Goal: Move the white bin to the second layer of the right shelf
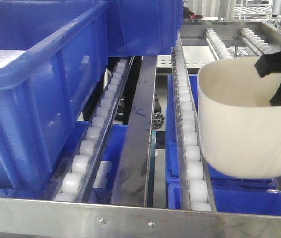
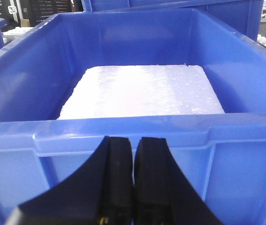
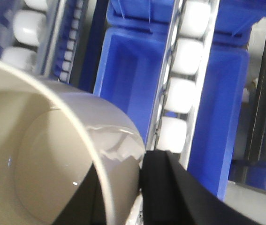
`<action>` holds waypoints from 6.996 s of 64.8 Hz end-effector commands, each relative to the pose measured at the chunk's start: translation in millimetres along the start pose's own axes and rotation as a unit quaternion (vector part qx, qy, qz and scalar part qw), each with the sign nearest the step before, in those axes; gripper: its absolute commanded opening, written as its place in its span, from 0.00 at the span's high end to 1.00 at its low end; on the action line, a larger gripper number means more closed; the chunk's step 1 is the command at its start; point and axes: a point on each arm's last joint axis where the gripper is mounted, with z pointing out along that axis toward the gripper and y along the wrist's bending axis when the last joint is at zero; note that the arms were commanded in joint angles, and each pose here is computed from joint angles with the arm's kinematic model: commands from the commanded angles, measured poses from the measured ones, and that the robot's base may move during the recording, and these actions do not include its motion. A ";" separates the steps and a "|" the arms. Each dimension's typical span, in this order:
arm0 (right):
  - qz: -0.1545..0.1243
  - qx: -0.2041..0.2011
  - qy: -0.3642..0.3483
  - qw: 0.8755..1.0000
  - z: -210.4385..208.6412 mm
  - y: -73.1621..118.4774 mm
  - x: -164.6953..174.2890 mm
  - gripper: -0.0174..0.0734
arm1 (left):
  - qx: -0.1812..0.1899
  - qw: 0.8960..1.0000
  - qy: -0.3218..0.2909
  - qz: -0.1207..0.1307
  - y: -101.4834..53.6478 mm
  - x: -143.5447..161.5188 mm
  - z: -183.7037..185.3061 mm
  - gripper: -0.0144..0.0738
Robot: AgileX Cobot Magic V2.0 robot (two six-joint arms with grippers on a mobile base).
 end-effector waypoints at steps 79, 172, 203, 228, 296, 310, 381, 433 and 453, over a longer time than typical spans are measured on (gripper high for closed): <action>0.002 -0.011 -0.060 0.998 1.2 2.4 -19.3 0.24 | -0.002 1.000 -0.031 -0.005 0.2 4.0 0.3 0.74; 0.028 0.044 -0.449 0.892 -198.3 -36.2 106.6 0.75 | -0.002 1.000 -0.031 -0.005 0.2 4.0 0.3 0.74; 0.028 0.043 -0.459 0.887 -198.3 -36.1 114.2 0.75 | -0.002 1.000 -0.031 -0.005 0.2 4.0 0.3 0.74; 0.027 0.043 -0.461 0.886 -198.6 -36.0 113.9 0.75 | -0.002 1.000 -0.031 -0.005 0.2 4.0 0.3 0.74; 0.018 0.032 -0.484 0.874 -131.5 -40.7 174.0 0.75 | -0.002 1.000 -0.031 -0.005 0.2 4.0 0.3 0.74; 0.016 0.028 -0.495 0.869 -121.7 -41.1 180.5 0.75 | -0.002 1.000 -0.031 -0.005 0.2 4.0 0.3 0.74; 0.017 0.030 -0.496 0.868 -122.5 -41.4 185.2 0.75 | -0.002 1.000 -0.031 -0.005 0.2 4.0 0.3 0.74; 0.016 0.032 -0.496 0.868 -122.5 -41.6 185.3 0.75 | -0.002 1.000 -0.031 -0.005 0.2 4.0 0.3 0.74; 0.016 0.032 -0.496 0.868 -122.5 -41.6 185.3 0.75 | -0.002 1.000 -0.031 -0.005 0.2 4.0 0.3 0.74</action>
